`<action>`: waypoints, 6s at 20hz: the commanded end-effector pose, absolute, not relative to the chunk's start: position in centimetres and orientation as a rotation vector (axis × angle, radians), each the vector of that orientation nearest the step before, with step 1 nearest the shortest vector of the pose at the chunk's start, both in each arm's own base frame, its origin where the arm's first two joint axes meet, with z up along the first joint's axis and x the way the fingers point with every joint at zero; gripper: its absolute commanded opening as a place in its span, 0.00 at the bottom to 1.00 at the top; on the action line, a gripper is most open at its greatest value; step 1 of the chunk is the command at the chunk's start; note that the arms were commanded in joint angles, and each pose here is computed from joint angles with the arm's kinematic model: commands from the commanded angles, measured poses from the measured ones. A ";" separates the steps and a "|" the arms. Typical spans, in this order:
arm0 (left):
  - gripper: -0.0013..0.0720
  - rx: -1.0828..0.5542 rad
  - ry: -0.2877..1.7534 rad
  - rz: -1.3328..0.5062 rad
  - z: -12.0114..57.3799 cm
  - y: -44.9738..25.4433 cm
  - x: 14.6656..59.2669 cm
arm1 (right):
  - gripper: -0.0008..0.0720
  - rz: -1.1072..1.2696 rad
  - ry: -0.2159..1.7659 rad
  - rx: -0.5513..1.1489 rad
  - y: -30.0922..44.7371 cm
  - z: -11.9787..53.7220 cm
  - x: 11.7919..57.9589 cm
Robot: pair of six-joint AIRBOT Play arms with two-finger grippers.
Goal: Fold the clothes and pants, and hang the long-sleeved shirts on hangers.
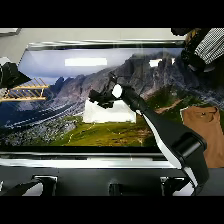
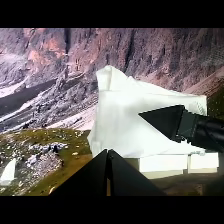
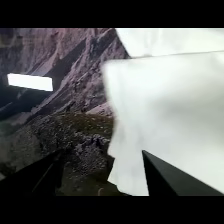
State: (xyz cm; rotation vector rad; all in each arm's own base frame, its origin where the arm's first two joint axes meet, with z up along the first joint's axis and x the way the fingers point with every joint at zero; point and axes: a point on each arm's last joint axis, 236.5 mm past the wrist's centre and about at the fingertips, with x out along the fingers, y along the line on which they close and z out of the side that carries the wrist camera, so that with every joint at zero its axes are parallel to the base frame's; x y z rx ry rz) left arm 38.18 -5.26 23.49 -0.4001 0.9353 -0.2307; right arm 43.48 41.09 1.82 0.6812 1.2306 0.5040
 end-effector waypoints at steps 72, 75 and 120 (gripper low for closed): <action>0.04 -0.346 0.999 -0.201 22.2 -4.7 37.1 | 0.05 -0.773 1.206 0.782 -21.9 15.1 29.1; 0.04 -0.343 1.008 -0.198 22.1 -4.6 37.0 | 0.05 -0.835 1.333 0.717 -22.3 13.2 25.9; 0.04 -0.380 1.248 -0.144 12.9 -4.0 36.3 | 0.18 -0.207 1.030 0.681 -8.6 8.4 39.6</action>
